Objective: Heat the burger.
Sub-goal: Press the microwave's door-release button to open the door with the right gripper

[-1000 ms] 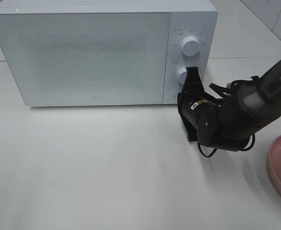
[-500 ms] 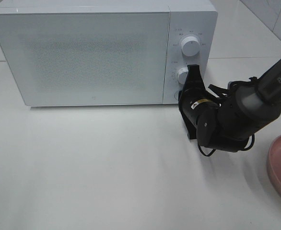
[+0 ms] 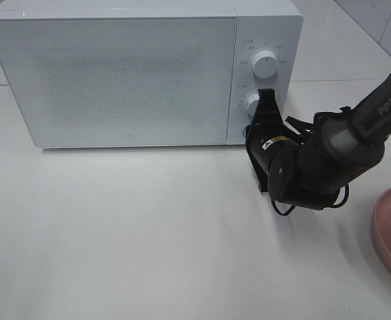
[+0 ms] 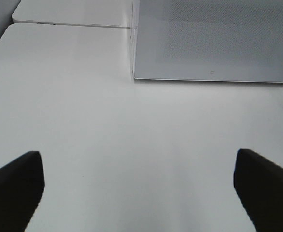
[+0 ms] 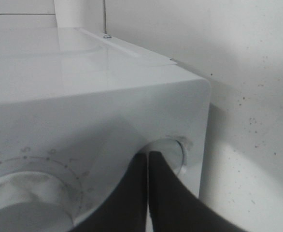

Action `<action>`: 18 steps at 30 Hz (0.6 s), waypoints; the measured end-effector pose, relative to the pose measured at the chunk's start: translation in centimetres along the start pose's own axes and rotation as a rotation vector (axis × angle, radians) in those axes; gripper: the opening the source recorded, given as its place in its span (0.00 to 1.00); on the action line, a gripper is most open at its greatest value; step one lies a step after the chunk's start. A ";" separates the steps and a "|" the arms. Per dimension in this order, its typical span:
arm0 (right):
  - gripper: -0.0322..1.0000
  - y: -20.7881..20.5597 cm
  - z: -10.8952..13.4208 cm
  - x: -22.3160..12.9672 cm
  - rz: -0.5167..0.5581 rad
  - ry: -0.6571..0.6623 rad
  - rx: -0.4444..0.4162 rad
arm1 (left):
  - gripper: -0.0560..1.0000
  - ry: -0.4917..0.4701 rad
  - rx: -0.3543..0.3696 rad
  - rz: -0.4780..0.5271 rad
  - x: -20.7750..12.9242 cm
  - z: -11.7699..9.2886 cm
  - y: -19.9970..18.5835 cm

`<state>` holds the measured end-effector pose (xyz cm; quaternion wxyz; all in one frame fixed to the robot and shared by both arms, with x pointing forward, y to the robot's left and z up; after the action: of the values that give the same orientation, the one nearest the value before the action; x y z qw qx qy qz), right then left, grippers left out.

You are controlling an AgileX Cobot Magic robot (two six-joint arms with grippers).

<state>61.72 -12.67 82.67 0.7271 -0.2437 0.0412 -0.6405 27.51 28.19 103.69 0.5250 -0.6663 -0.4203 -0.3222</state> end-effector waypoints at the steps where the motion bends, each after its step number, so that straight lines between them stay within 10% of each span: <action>1: 0.03 0.0 0.1 0.0 -0.003 0.000 0.000 | 0.99 0.000 0.000 0.000 0.0 0.0 0.0; 18: 0.03 1.7 0.1 -0.8 -0.024 0.004 -0.044 | 0.99 0.000 0.000 0.000 0.0 0.0 0.0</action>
<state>63.16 -11.82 81.85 0.7136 -0.2589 0.0539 -0.6487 27.51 28.19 103.69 0.5250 -0.6663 -0.4203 -0.3222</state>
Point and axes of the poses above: a point on each arm's last joint axis where the gripper is mounted, y pointing out along that axis toward the gripper, z along the wrist's bending axis when the last joint is at zero, x = y × z, the point moved 5 cm from there along y, pointing out along that axis toward the gripper, and after that the axes turned 12 degrees about -y, right-handed, at the moved point
